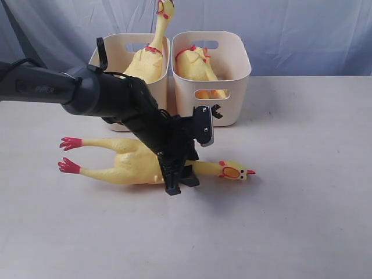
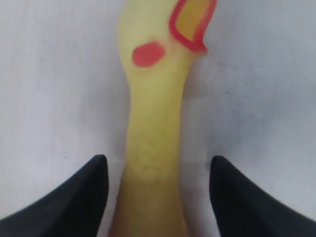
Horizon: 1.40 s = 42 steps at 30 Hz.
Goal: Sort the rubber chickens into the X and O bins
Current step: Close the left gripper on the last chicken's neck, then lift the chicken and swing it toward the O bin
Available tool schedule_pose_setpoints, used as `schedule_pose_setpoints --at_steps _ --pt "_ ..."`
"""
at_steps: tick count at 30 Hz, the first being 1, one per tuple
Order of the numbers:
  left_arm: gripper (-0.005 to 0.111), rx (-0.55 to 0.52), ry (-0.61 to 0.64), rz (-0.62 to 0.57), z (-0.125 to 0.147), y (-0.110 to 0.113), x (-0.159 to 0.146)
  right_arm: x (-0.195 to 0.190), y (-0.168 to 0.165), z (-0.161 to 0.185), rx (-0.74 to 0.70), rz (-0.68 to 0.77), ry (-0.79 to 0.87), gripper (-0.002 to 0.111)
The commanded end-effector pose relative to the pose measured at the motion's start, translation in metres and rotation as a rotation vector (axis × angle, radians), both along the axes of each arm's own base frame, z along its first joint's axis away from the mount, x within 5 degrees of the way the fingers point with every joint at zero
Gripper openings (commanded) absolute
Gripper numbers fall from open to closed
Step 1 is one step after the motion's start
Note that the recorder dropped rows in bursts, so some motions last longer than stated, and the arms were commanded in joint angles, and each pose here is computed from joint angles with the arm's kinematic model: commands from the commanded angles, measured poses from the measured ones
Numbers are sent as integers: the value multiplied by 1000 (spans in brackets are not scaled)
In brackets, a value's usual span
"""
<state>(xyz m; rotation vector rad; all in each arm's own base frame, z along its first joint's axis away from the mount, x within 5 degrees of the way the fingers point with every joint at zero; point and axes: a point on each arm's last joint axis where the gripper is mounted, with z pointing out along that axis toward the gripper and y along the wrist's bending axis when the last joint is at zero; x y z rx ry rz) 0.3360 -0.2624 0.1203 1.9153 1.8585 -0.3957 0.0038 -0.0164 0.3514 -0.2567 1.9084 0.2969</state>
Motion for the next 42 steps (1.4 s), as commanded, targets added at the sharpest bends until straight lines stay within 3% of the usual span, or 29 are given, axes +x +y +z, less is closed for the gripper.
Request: schedule_pose_setpoints --at_steps 1,8,14,22,42 --pt "45 2 12 -3 -4 -2 -1 0 0 -1 -3 -5 -4 0" --pt "16 3 9 0 -5 -2 0 0 0 -1 -3 -5 -4 0" --pt "0 2 17 7 -5 -2 0 0 0 -1 -3 -5 -4 0" --pt "0 -36 46 82 18 -2 -3 0 0 -1 -3 -5 -4 0" --pt "0 -178 -65 191 85 0 -4 0 -1 -1 -8 -9 -7 0"
